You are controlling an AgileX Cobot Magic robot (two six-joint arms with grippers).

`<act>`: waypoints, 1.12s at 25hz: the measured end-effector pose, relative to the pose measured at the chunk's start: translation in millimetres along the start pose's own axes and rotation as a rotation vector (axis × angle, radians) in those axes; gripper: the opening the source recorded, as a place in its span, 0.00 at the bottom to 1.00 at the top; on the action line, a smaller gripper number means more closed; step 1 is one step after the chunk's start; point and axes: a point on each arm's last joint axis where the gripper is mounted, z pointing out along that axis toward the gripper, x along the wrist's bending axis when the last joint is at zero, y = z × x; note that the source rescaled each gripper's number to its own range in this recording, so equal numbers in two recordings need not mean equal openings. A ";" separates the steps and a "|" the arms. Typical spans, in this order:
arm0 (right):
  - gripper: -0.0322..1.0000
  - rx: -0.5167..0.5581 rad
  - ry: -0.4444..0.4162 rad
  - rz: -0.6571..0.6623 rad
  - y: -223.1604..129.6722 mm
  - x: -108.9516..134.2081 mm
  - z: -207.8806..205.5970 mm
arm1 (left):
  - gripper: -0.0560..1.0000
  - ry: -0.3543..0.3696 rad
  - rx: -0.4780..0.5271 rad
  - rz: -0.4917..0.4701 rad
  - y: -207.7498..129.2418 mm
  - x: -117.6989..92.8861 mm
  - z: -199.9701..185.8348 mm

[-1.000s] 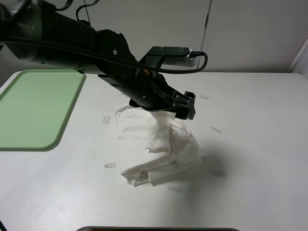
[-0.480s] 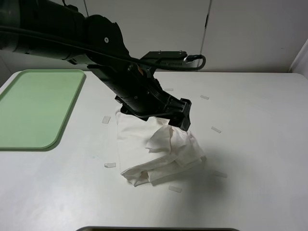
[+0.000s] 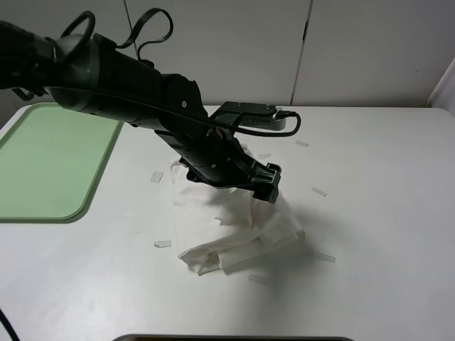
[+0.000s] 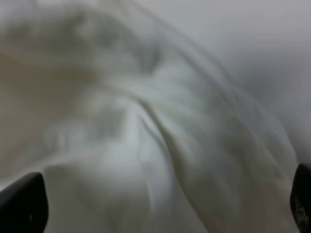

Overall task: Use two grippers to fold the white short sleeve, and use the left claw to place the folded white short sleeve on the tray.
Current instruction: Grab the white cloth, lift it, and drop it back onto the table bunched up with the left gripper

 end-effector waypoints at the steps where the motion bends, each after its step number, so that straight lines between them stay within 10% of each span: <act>1: 1.00 0.000 0.000 0.000 0.0 0.0 0.0 | 1.00 0.003 -0.017 -0.001 1.3 0.8 2.8; 17: 1.00 0.000 0.001 0.000 0.0 0.1 0.0 | 1.00 -0.028 -0.277 0.086 59.6 -15.2 6.1; 28: 1.00 0.000 0.003 0.002 0.0 0.2 0.0 | 1.00 -0.064 0.020 0.111 45.6 -24.3 -2.5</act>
